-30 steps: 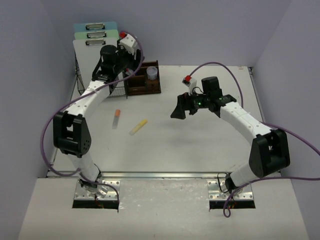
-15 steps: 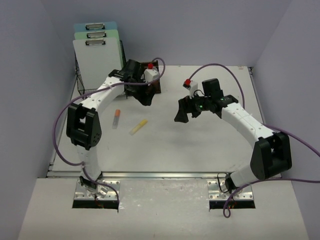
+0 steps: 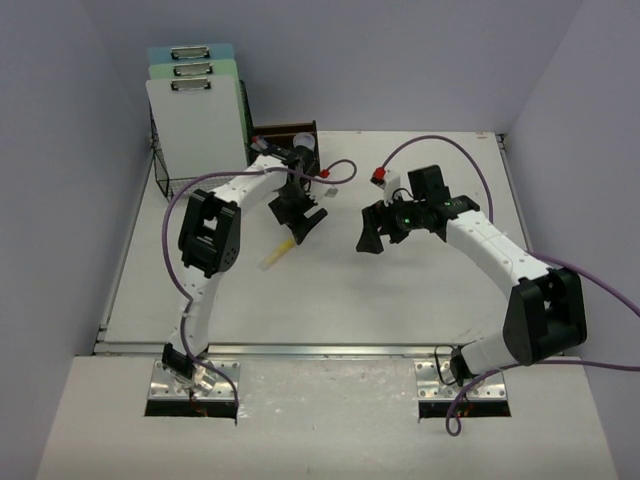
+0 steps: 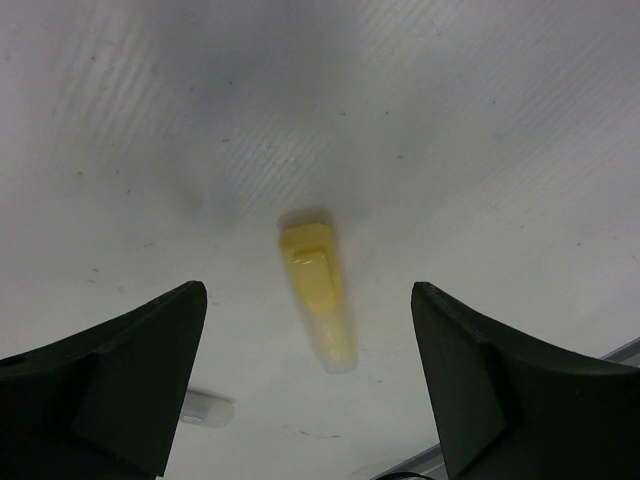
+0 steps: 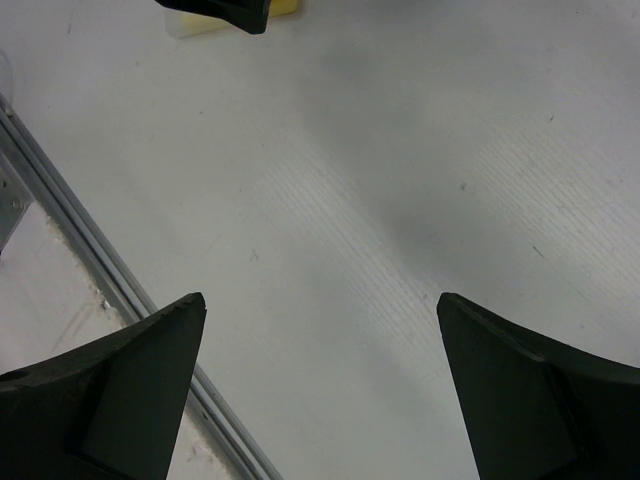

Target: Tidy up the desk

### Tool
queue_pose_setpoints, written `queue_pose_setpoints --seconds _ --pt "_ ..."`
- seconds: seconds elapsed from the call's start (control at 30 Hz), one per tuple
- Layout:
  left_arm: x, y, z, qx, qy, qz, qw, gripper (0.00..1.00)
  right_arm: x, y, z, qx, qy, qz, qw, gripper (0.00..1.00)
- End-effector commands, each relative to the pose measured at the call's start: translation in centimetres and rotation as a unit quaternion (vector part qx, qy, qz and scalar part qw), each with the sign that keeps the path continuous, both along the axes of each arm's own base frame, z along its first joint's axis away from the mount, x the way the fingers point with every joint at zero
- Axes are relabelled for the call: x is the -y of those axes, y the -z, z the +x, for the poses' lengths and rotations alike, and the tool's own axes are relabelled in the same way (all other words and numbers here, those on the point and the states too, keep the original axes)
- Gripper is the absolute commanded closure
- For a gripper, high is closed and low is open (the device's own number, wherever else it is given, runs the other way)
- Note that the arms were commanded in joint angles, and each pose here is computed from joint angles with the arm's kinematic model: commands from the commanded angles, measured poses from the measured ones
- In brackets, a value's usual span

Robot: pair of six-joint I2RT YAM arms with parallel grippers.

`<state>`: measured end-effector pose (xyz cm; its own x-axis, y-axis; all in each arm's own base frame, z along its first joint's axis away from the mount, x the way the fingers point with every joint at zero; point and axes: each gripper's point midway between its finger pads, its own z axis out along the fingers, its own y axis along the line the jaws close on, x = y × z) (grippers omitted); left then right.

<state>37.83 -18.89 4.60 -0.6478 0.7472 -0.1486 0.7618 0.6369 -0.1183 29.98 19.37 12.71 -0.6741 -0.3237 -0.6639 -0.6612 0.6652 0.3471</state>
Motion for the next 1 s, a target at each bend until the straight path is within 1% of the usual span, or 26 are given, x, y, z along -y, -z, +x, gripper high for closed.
queue_pose_setpoints --seconds 0.0,0.33,0.5,0.6,0.77,0.97 --pt "-0.9 0.0 -0.2 -0.003 0.0 0.042 0.999 0.19 0.2 -1.2 0.5 0.03 -0.001 0.007 1.0 0.01" --pt "-1.2 3.7 -0.2 -0.018 -0.012 0.084 0.996 0.19 0.2 -1.0 0.3 0.021 0.001 0.014 1.0 0.01" --pt "-1.0 4.8 -0.1 -0.011 -0.024 0.092 0.995 0.23 0.5 -0.9 0.2 0.022 0.005 0.013 1.0 0.01" --pt "-0.6 4.9 -0.3 -0.011 -0.027 0.089 0.996 0.31 0.5 -0.9 0.3 0.024 0.004 0.014 1.0 0.01" --pt "0.3 4.4 -1.5 -0.02 -0.023 0.078 0.996 0.56 0.4 -1.1 0.3 0.024 0.002 0.019 1.0 0.01" --pt "1.2 3.3 -3.1 -0.038 -0.026 0.067 0.997 0.8 0.3 -1.4 0.4 0.025 -0.001 0.021 0.999 0.01"
